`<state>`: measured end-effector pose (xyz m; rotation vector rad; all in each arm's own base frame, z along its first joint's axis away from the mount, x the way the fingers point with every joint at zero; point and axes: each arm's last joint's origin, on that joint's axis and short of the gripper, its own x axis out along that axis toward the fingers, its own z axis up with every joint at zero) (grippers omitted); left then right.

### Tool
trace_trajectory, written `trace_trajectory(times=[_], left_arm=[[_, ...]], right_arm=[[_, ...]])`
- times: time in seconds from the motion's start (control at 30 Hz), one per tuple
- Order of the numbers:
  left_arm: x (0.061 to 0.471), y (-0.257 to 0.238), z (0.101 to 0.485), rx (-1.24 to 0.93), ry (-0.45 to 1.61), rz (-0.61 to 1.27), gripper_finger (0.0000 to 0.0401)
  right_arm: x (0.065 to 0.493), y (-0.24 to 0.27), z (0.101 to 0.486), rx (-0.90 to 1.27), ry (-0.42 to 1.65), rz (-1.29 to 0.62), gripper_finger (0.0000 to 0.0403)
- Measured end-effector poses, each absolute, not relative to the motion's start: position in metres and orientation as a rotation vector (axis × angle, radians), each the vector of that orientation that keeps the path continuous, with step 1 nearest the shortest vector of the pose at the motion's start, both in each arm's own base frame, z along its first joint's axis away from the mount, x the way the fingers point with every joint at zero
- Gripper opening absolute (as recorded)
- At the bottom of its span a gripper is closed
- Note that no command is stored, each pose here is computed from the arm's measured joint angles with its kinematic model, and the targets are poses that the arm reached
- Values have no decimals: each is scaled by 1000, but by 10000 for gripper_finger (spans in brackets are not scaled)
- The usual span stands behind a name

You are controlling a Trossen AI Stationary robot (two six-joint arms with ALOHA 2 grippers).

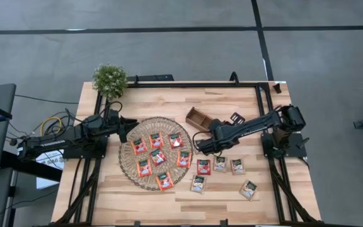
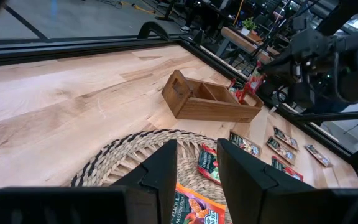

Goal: Pick & Place Tea
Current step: Put the red tea bag into the right section of the wooden organizer

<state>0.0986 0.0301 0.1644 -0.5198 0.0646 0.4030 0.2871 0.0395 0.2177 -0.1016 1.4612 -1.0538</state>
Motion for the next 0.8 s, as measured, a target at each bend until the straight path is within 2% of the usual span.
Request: trace_trajectory(times=[0.43,0.8], left_arm=[[99,30,166,-523,51,400,105],[99,30,166,-522,44,398,105]], right_arm=[[302,45,171,-303,1625,-1022,0],[305,50,166,-312,1638,-1013,0]])
